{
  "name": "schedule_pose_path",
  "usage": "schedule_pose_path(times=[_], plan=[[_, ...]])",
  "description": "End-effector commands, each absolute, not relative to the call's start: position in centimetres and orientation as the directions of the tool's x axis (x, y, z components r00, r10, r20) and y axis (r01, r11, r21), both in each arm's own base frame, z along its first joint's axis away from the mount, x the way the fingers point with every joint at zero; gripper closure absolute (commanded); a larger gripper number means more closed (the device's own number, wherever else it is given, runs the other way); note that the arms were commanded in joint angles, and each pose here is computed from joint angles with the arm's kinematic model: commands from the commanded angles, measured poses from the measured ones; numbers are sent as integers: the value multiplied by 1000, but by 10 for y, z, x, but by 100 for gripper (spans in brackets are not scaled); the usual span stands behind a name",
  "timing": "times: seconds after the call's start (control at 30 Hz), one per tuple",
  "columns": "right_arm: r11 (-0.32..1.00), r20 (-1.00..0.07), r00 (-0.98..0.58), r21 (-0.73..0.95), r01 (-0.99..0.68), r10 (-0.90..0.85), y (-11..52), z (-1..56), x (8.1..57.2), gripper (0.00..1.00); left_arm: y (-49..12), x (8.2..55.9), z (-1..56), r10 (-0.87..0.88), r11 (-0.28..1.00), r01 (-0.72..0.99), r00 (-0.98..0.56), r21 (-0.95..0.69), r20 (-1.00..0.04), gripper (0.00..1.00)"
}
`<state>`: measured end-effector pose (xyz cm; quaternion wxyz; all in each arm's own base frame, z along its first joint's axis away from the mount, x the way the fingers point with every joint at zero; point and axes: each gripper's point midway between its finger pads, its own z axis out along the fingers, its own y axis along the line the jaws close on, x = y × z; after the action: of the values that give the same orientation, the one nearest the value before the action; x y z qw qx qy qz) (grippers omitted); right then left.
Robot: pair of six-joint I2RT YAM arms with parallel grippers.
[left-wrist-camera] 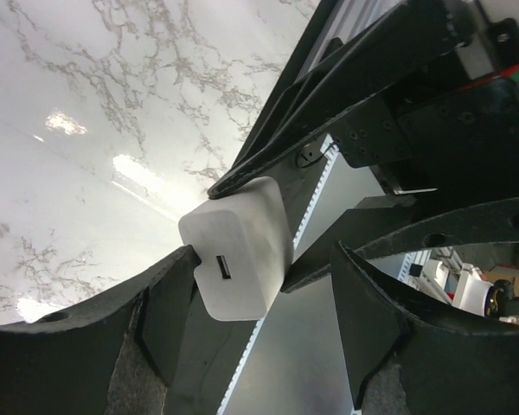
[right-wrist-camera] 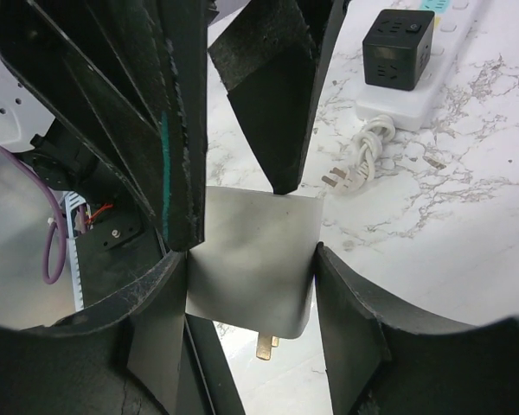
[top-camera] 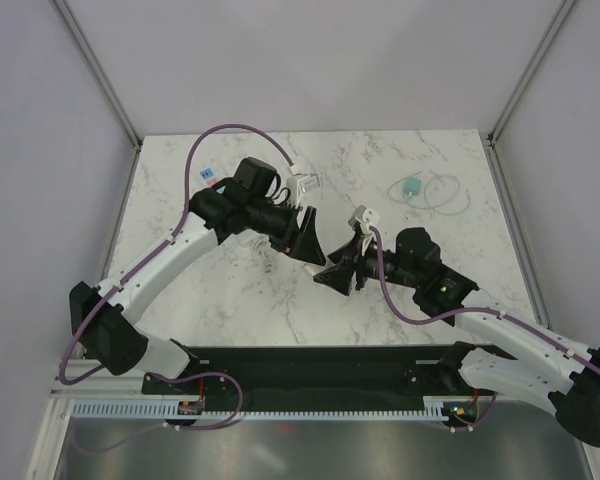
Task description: Insert the plug
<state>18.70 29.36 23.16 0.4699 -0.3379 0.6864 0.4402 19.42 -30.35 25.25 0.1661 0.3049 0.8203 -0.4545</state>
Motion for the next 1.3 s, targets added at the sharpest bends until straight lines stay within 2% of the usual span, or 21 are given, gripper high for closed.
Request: schedule_pose_path(times=[0.0, 0.43, 0.67, 0.83, 0.9, 0.93, 1.03, 1.07, 1.1, 1.17, 1.23, 1.27], plan=[[348, -981, -170, 192, -917, 93, 298, 291, 191, 100, -301, 196, 234, 382, 437, 663, -749, -608, -542, 28], [348, -984, -164, 180, -920, 76, 299, 294, 191, 100, -306, 211, 256, 376, 446, 675, -737, -588, -561, 22], [403, -987, -133, 160, -901, 95, 291, 292, 198, 100, -315, 191, 262, 395, 336, 641, -761, -690, -515, 34], [429, -988, -100, 140, -892, 116, 287, 295, 202, 100, -315, 174, 263, 420, 257, 624, -760, -738, -496, 34], [434, -989, -91, 131, -891, 113, 288, 295, 204, 100, -314, 173, 262, 420, 256, 624, -760, -739, -496, 40], [438, -990, -95, 132, -889, 105, 289, 292, 206, 100, -314, 172, 263, 421, 252, 623, -760, -741, -495, 56], [445, -989, -101, 137, -885, 103, 290, 289, 209, 100, -316, 172, 267, 423, 236, 625, -756, -744, -500, 82], [446, -989, -106, 142, -884, 105, 290, 288, 209, 99, -316, 173, 268, 422, 233, 633, -750, -738, -510, 94], [444, -988, -110, 146, -884, 105, 290, 288, 208, 87, -315, 175, 268, 418, 244, 640, -748, -729, -516, 98], [429, -987, -121, 155, -890, 105, 291, 288, 204, 72, -312, 186, 272, 407, 268, 669, -731, -693, -548, 98], [414, -985, -133, 166, -895, 108, 290, 289, 199, 47, -305, 199, 273, 402, 333, 688, -722, -645, -562, 98], [406, -985, -134, 169, -898, 112, 289, 291, 196, 27, -298, 212, 268, 407, 385, 715, -699, -583, -589, 98]])
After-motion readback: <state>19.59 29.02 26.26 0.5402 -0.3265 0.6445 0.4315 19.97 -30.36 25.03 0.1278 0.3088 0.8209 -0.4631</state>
